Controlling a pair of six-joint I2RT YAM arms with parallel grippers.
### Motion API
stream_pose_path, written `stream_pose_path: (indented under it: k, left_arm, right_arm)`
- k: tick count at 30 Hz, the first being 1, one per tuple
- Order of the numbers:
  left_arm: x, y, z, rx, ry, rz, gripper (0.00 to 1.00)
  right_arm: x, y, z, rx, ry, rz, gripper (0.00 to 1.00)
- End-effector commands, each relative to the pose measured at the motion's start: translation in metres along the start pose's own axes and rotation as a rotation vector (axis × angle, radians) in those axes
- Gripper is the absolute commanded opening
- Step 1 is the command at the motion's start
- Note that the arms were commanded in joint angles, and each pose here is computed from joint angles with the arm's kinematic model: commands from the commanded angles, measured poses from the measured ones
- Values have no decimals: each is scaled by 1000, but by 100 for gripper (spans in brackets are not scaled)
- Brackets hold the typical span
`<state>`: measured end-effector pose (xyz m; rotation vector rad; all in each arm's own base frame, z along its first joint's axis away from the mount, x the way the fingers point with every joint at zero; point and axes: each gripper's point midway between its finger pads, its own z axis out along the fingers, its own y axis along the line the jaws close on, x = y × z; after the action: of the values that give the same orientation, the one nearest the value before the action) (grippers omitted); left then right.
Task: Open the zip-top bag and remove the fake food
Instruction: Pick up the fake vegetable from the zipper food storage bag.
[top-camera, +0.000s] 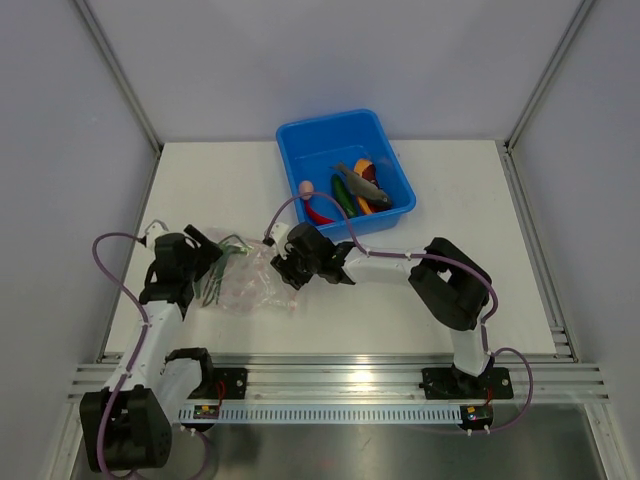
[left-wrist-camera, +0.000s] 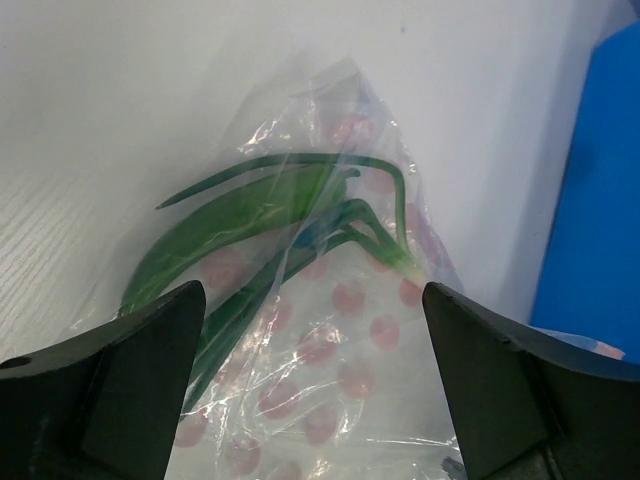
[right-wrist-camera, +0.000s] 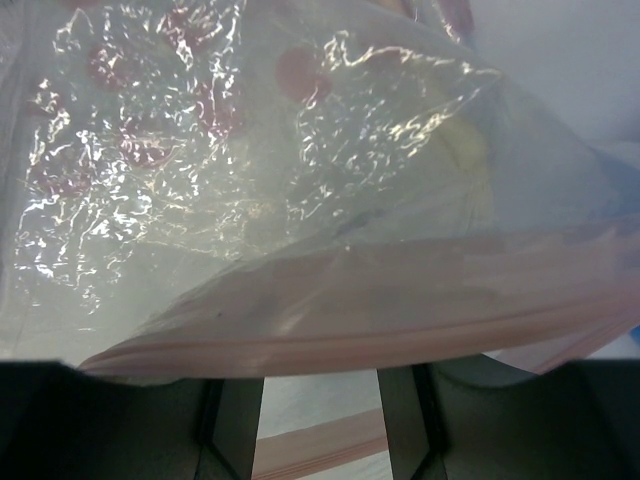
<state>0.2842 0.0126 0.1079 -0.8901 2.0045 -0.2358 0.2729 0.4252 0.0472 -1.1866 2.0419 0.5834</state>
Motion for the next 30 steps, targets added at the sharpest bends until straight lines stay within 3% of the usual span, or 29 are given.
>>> stream_pose_path:
  k: [1, 12, 17, 25, 29, 30]
  left_arm:
    - [-17, -3, 8, -27, -48, -27, 94]
    - [-33, 14, 43, -219, -78, -68, 93]
    - [-38, 3, 55, -159, -109, -101, 93]
    - [-36, -6, 79, -142, -57, -7, 89]
    - [-23, -7, 88, -132, -6, -4, 72]
    - [-18, -7, 90, -129, 12, -7, 54]
  right_arm:
    - [-28, 6, -9, -22, -74, -28, 51]
    - [-31, 9, -13, -37, -83, -28, 52]
    - [-31, 9, -11, -39, -81, -27, 52]
    - [-31, 10, -14, -43, -81, -24, 52]
    - [-32, 11, -12, -48, -81, -25, 52]
    - [-32, 11, -11, -48, -81, -25, 52]
